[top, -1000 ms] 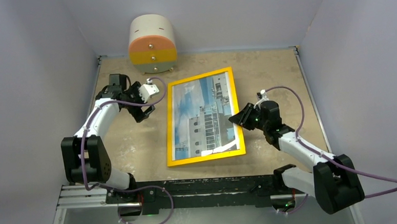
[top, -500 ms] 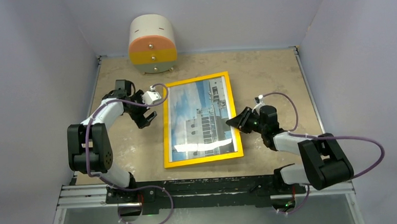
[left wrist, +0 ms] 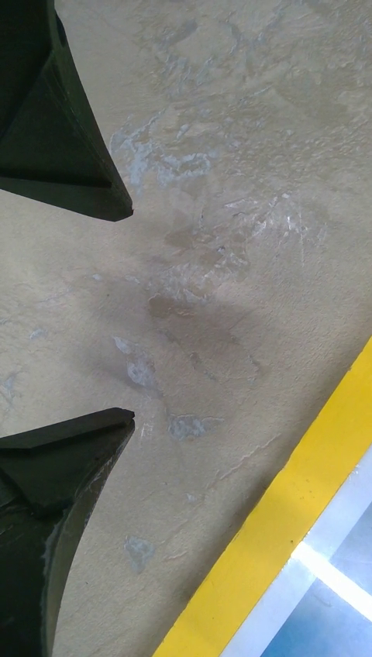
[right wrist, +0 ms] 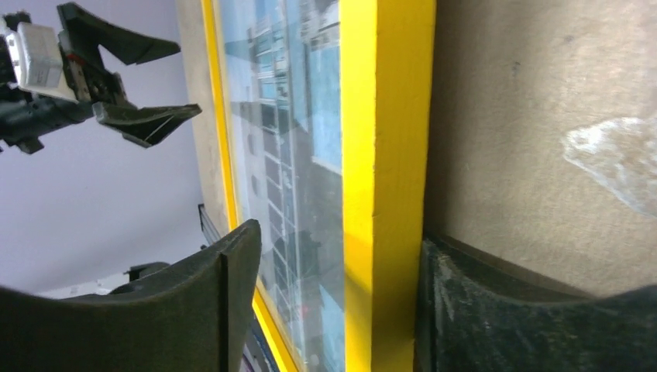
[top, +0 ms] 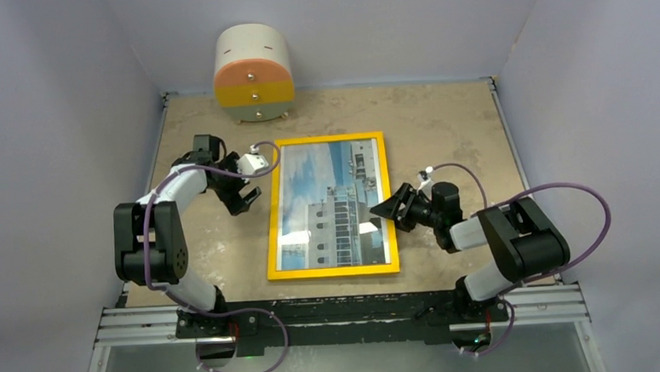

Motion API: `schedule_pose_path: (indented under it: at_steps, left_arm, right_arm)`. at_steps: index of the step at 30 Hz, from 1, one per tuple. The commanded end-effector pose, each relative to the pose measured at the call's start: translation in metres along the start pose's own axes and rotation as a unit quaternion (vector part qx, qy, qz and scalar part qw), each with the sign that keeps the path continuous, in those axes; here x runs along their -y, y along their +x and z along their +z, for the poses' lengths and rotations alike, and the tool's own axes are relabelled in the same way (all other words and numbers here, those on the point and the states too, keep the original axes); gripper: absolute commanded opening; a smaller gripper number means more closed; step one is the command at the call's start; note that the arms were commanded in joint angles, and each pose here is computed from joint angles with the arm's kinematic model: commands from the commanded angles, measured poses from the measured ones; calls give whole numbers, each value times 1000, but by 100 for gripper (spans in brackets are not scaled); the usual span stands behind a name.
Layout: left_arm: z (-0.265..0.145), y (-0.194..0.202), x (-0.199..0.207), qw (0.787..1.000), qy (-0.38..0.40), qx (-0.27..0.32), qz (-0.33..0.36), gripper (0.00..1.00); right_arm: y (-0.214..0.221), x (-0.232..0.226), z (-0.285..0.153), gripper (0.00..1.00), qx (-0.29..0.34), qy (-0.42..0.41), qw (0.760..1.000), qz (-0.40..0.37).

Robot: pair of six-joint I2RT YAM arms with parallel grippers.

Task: Put the photo into the frame
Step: Turn over the photo frame at the center of the board.

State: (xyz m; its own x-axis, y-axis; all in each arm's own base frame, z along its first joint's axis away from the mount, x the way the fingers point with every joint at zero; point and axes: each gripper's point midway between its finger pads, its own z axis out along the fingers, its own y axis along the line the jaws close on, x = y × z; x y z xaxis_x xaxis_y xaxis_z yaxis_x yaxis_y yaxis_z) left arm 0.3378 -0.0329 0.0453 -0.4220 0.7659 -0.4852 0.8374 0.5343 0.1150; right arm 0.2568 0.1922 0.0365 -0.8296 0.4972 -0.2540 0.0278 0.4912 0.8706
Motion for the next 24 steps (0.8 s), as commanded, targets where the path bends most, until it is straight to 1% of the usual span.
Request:
schedule_pose_path:
  at_steps: [1, 3, 4, 7, 10, 13, 17, 20, 22, 23, 24]
  left_arm:
    - [-4, -8, -11, 1000, -14, 13, 13, 100]
    - [-3, -7, -12, 1000, -15, 9, 7, 100]
    - [-5, -1, -18, 1000, -21, 5, -6, 100]
    - [-8, -3, -32, 999, -29, 0, -43, 100]
    - [-15, -9, -49, 995, -48, 18, -85, 100]
    - [-27, -18, -65, 990, -79, 47, -111, 100]
    - [-39, -24, -77, 983, -108, 64, -136, 100]
    - [-45, -29, -79, 975, -125, 92, -161, 100]
    - [-43, -23, -83, 957, -168, 112, -211, 100]
    - [-44, -24, -88, 948, -188, 128, -224, 100]
    - [-42, -23, -88, 943, -197, 138, -232, 100]
  right_arm:
    - [-2, 5, -1, 78, 2, 13, 1000, -10]
    - [-5, 16, -1, 97, 2, 55, 998, -14]
    - [-8, 23, -3, 99, 8, 80, 997, -21]
    - [-23, 33, -15, 99, 35, 146, 988, -42]
    - [-41, 37, -30, 99, 64, 205, 975, -62]
    - [-71, 39, -50, 99, 117, 277, 949, -95]
    - [-91, 40, -76, 99, 149, 347, 921, -99]
    - [-112, 31, -88, 99, 189, 362, 905, -122]
    - [-130, 18, -92, 99, 226, 354, 896, -145]
    - [-139, 16, -96, 99, 249, 358, 888, -148]
    - [-153, 13, -103, 99, 288, 364, 873, -151]
